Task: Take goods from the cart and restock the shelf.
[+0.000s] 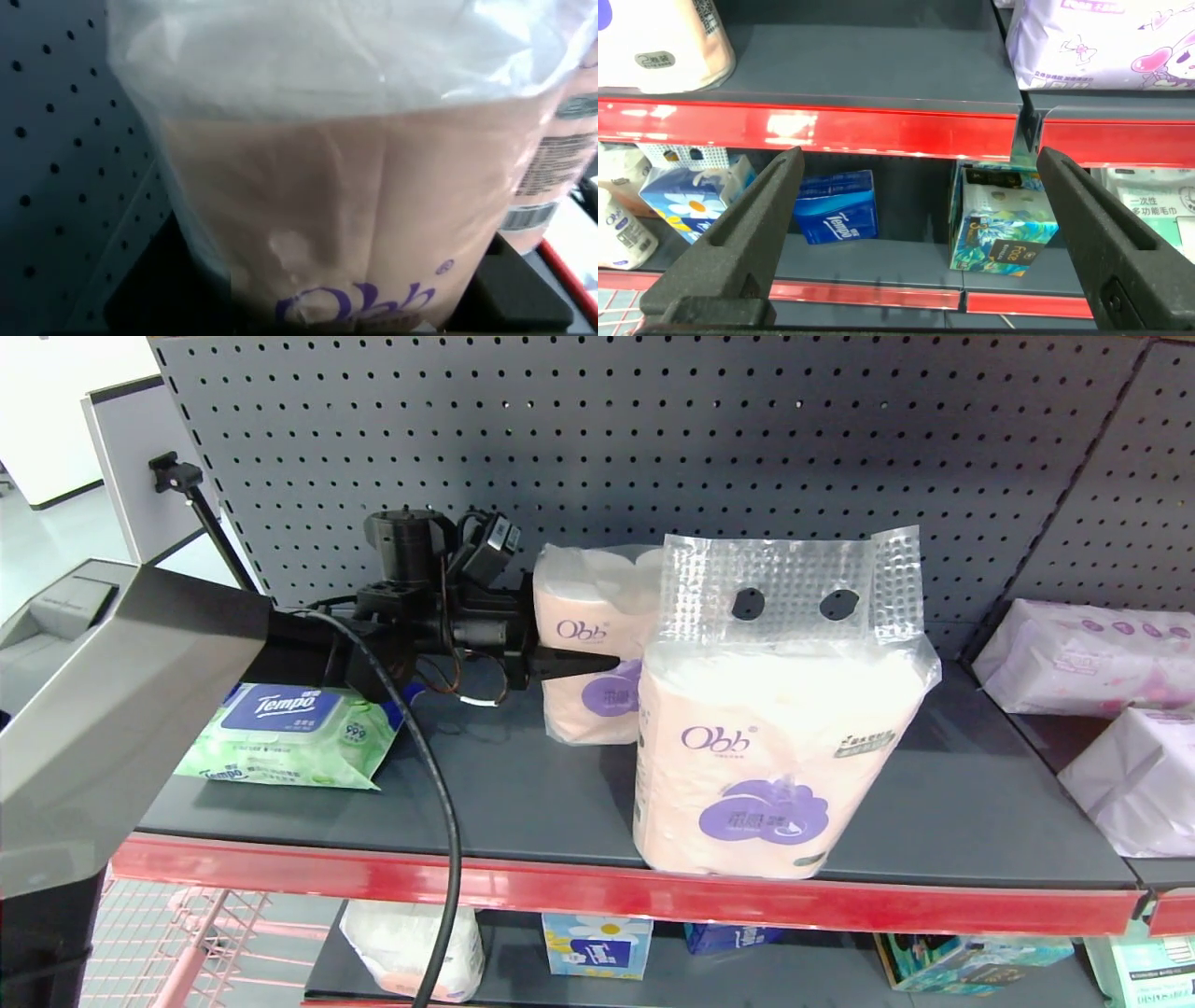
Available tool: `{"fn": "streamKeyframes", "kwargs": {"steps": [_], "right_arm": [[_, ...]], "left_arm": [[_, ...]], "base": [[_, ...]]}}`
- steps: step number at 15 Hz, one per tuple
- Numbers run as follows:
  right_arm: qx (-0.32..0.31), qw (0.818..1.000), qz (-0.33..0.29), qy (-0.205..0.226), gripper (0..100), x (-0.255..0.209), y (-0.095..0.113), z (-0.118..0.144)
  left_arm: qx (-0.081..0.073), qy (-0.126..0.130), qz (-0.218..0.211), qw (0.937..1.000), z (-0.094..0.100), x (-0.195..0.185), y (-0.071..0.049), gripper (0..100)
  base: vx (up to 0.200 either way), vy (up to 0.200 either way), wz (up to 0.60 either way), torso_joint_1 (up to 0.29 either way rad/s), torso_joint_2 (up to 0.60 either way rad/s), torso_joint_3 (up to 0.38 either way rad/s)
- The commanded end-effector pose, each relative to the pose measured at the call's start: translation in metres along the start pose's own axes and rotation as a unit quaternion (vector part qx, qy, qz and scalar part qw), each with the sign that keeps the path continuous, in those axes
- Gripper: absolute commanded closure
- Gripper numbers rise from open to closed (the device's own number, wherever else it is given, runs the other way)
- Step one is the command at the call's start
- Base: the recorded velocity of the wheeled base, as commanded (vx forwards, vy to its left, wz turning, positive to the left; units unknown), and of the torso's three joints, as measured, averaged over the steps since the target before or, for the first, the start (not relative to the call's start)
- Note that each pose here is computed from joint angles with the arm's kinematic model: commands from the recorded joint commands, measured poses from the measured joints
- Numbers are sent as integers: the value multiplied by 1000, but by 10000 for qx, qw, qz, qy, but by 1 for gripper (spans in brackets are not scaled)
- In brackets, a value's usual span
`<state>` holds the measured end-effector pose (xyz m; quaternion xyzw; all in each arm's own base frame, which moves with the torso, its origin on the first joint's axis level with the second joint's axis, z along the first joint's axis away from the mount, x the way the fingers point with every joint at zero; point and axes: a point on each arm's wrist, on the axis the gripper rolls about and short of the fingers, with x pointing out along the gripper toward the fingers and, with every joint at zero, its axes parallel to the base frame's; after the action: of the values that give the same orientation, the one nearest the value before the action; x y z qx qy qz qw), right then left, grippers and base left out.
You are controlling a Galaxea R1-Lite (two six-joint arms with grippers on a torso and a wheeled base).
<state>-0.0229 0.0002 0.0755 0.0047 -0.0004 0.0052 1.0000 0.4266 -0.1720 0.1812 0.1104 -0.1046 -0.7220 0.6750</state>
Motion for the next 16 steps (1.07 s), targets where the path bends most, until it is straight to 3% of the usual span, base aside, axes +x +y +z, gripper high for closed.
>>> {"fn": "streamKeyframes", "kwargs": {"steps": [1,7,9,11,16], "right_arm": [[-1,10000,2,4,0,0,0,0],[-1,10000,2,4,0,0,0,0],[-1,10000,2,4,0,0,0,0],[-1,10000,2,4,0,0,0,0],[-1,10000,2,4,0,0,0,0]], "left_arm": [[74,5,61,10000,-3,1,5,100],[192,-32,59,9998,-2,3,11,100],[349,-59,62,9994,-2,4,16,100],[400,-73,67,9991,-1,5,19,100],[394,-57,86,9992,-3,2,19,100]], "base": [[0,0,0,0,0,0],[0,0,0,0,0,0],[0,0,0,0,0,0],[0,0,0,0,0,0],[0,0,0,0,0,0]]}}
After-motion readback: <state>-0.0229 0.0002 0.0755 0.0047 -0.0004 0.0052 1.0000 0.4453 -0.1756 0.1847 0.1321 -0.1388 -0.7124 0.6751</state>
